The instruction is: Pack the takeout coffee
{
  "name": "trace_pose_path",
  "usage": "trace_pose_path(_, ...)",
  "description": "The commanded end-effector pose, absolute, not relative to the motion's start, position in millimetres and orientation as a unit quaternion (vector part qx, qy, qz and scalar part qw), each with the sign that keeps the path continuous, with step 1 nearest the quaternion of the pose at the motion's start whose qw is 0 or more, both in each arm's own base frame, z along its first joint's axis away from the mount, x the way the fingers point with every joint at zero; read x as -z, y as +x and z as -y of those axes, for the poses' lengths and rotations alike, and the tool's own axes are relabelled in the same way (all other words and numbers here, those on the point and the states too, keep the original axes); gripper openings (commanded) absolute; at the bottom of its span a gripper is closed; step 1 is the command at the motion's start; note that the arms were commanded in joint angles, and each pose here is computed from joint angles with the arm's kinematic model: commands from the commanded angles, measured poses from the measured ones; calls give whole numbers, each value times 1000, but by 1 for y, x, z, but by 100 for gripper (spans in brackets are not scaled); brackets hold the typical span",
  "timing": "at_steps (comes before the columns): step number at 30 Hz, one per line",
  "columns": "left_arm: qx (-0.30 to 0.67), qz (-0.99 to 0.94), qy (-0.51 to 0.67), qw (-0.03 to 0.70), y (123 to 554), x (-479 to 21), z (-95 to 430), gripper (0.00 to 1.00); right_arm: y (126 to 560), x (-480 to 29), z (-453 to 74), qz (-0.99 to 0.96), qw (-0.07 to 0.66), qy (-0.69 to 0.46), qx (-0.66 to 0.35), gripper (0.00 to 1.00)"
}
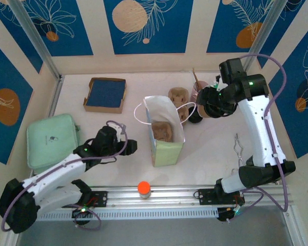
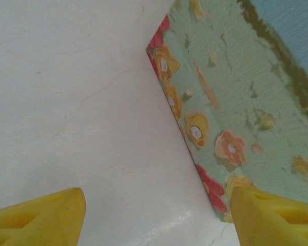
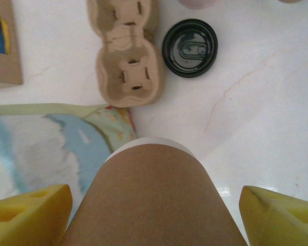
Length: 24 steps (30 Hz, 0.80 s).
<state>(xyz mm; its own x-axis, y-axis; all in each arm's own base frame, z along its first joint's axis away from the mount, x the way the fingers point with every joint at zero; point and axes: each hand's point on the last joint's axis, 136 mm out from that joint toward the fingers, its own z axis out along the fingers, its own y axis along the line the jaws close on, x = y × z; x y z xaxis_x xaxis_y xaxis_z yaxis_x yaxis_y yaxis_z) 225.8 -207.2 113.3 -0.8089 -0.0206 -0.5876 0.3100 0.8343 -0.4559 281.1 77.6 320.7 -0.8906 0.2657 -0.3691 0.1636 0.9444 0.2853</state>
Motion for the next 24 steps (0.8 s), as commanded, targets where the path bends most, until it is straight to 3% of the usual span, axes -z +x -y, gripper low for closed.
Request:
trace_pose_path(1, 304, -901, 94, 296, 231, -112, 227, 73, 256, -342, -88, -965, 193, 87, -156, 55)
trace_pose_path(13, 297, -908, 137, 262, 231, -76, 262, 70, 244, -395, -122, -953, 223, 25, -203, 54)
trace_pose_path(24, 303, -905, 164, 249, 212, -67, 293, 68, 237, -395, -175, -954, 209, -46, -208, 53)
